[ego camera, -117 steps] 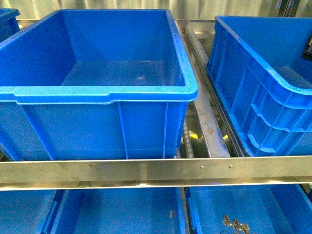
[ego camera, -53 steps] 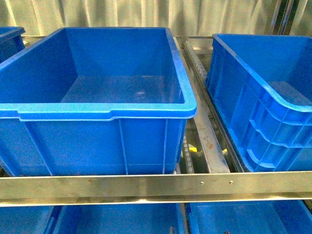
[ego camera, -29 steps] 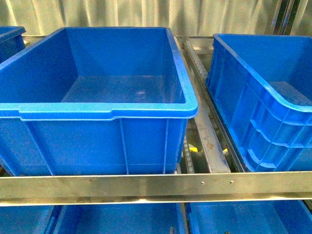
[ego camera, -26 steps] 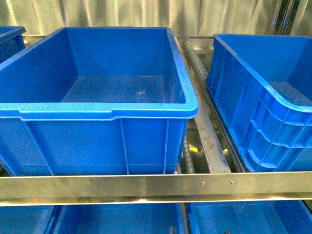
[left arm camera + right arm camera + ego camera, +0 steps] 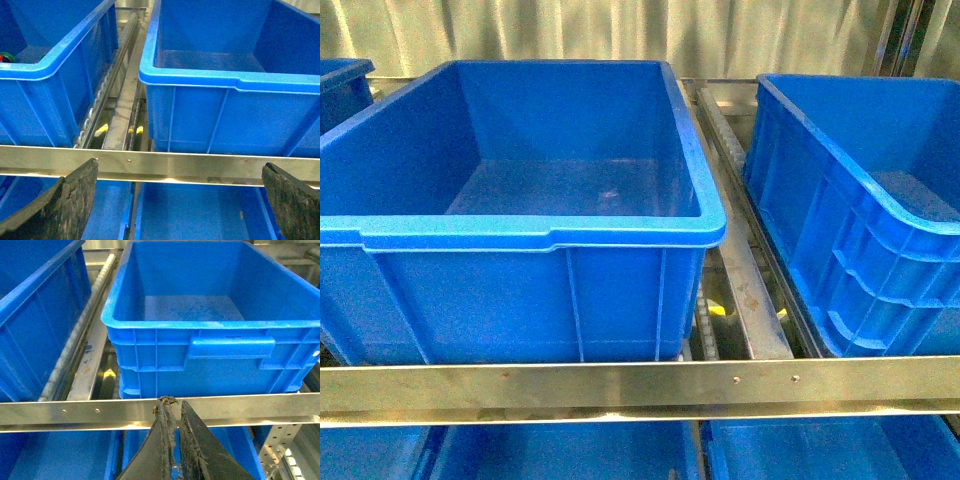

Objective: Pick red and yellow buttons and place in box

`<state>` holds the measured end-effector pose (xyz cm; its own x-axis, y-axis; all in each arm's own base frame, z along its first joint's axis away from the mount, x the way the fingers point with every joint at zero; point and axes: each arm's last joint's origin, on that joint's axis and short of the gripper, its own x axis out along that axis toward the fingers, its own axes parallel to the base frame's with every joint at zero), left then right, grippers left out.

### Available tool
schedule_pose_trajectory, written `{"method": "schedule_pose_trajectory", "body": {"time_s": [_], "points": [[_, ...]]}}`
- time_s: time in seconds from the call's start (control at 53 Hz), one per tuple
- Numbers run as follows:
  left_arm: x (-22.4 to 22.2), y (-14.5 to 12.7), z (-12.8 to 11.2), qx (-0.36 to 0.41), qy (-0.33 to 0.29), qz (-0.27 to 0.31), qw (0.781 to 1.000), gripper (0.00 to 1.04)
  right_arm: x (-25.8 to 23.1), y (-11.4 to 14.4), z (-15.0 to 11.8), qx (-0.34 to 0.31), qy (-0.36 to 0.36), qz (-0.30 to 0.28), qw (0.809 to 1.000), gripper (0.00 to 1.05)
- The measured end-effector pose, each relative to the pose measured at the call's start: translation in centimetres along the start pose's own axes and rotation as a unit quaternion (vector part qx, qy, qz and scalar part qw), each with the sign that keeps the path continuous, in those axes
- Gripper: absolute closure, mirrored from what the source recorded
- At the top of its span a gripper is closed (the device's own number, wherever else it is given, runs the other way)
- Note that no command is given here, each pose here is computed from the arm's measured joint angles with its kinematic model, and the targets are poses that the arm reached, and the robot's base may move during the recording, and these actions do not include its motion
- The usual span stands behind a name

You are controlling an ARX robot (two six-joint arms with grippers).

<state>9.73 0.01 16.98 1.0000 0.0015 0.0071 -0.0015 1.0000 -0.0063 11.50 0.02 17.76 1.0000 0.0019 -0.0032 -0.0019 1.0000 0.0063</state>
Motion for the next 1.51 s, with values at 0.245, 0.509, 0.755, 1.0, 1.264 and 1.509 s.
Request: {"method": "schedule_pose_trajectory", "body": {"time_s": [0.245,0.509,0.755,1.0,1.264,1.509], "points": [[0.0,0.0,0.0,0.000,0.000,0.000,1.000,0.08,-0.5,0.0,-0.2,0.000,-0.015,0.000,1.000,1.01],[0.0,0.0,0.0,0.000,0.000,0.000,1.000,0.08,-1.5,0.0,-0.7,0.000,0.002,-0.001,1.000,1.01],[0.0,0.0,0.0,0.000,0.000,0.000,1.000,0.08,-1.9,0.0,-0.5,-0.001,-0.013,0.000,1.000,0.93],[0.0,0.0,0.0,0.000,0.000,0.000,1.000,0.08,-1.9,0.0,-0.5,-0.001,-0.013,-0.001,1.000,0.49],[0.0,0.0,0.0,0.000,0.000,0.000,1.000,0.08,-1.9,0.0,-0.5,-0.001,-0.013,-0.001,1.000,0.10],[0.0,0.0,0.0,0.001,0.000,-0.002,1.000,0.08,-1.9,0.0,-0.5,-0.001,-0.013,-0.004,1.000,0.06]]}}
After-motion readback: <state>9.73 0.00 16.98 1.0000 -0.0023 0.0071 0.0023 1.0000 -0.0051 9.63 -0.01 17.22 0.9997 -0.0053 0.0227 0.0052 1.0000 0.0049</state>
